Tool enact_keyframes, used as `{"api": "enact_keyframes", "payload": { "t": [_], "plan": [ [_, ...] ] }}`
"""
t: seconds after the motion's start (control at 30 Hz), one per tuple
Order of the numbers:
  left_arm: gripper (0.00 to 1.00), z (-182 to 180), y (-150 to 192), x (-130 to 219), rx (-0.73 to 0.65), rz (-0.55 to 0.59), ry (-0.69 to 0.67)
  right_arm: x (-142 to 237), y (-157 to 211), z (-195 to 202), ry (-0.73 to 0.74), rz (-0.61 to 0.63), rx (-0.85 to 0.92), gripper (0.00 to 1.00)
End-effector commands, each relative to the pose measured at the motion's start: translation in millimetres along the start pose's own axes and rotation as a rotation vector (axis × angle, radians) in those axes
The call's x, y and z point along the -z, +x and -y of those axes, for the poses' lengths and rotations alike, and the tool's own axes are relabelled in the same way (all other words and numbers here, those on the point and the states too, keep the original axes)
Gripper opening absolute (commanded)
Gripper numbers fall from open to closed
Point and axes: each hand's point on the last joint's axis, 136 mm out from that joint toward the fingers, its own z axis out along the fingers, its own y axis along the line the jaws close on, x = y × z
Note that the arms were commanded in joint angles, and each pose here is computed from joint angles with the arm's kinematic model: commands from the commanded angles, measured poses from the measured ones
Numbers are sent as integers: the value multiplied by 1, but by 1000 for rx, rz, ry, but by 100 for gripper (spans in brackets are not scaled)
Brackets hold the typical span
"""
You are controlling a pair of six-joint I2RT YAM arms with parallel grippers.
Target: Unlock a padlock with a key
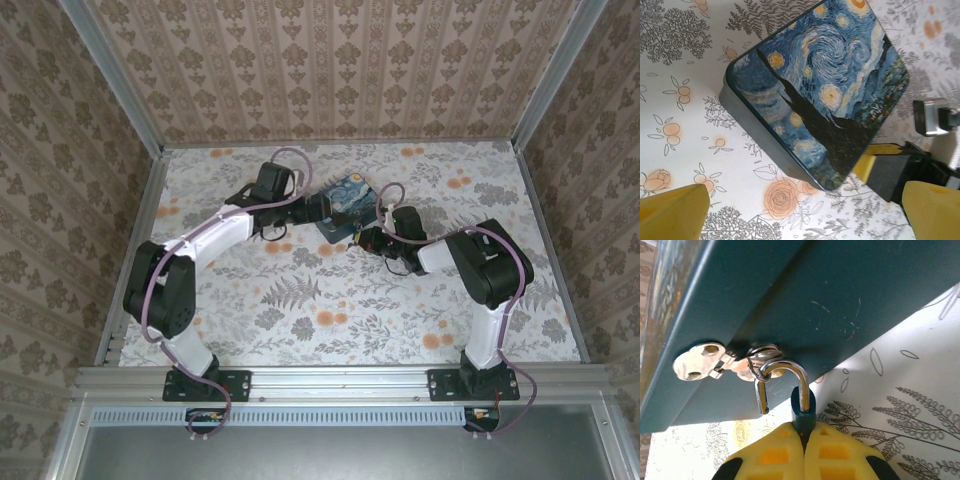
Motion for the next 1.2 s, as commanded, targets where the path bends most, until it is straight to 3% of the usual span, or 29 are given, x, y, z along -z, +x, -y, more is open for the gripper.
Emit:
{"api": "enact_keyframes", "payload": {
  "t": [0.0, 0.47, 1.17],
  "plan": [
    [100, -17, 1, -7, -109, -30, -159, 1, -1, 3, -28, 16, -55, 0],
    [100, -17, -6, -45, -328, -62, -396, 6, 0, 15, -16, 31, -96, 0],
    [100, -36, 30, -67, -478, -167, -534, 9, -27, 18, -50, 107, -170, 0]
  ]
}}
